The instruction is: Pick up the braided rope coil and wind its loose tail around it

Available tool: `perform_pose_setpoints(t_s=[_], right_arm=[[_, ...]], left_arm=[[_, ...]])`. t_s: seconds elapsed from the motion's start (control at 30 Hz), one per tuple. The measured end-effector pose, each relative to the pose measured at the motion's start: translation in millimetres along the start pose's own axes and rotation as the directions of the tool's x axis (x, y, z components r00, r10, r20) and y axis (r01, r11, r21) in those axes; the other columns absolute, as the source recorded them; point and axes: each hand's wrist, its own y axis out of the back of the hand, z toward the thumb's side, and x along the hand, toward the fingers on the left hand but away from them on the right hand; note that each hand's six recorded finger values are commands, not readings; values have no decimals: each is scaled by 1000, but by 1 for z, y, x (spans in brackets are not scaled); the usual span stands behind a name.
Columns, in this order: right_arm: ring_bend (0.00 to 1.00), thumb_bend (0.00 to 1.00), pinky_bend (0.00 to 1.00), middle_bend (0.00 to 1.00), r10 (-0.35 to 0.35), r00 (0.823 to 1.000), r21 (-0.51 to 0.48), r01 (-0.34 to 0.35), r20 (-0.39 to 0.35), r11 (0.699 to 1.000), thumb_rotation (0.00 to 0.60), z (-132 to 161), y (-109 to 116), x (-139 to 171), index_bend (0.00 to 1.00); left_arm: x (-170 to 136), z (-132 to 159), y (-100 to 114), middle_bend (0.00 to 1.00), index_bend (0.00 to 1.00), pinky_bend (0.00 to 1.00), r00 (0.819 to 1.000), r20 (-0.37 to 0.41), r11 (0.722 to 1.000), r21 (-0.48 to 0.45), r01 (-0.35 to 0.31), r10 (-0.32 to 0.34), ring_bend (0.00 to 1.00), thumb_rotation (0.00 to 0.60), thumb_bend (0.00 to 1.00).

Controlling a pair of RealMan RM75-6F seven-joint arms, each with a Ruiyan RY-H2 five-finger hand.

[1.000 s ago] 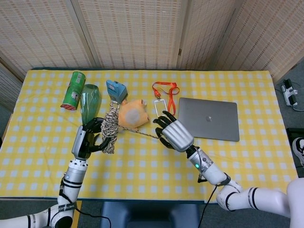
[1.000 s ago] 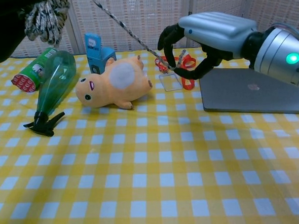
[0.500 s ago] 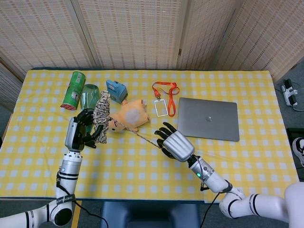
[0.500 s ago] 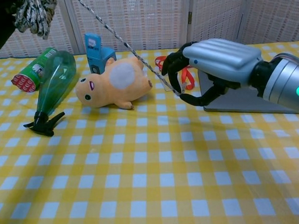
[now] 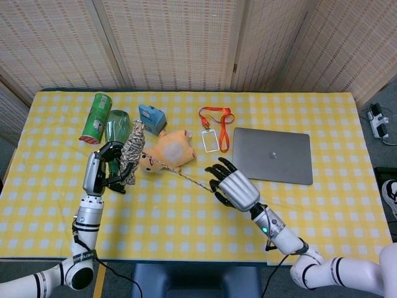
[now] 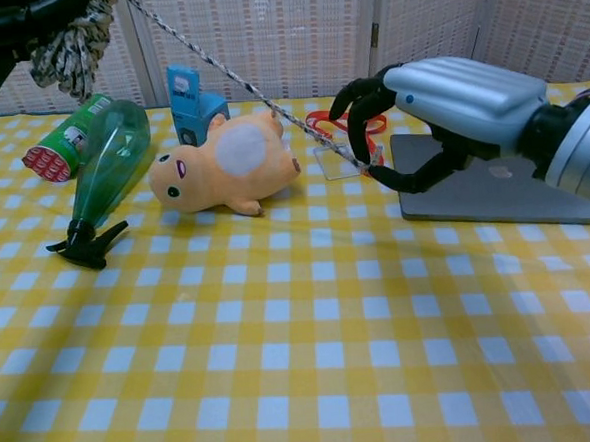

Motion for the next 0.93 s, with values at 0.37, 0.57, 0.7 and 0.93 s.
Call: perform_pose_setpoints(t_s=[0.37,0.57,0.7,0.93], right_arm=[[104,487,75,12,-40,980,32,34,194,999,600,-45,32,65,0],[96,488,75,12,-24,939,65,2,342,998,600,-73,39,127,0],[86,488,75,12,-17,903,51,-5,430,999,600,-85,37,170,0],[77,488,75,12,-23,847,16,17,531,1000,600,-97,33,226,0]], left_arm=[[-1,-20,22,728,773,733,999,7,958,284,35,-38,682,600,694],[-3,-25,36,728,776,719,999,3,927,373,37,-41,677,600,695],[-6,-23,40,728,775,719,999,22,915,402,22,-33,677,600,695],[-11,-22,42,728,775,717,998,47,890,457,11,-37,677,600,694]])
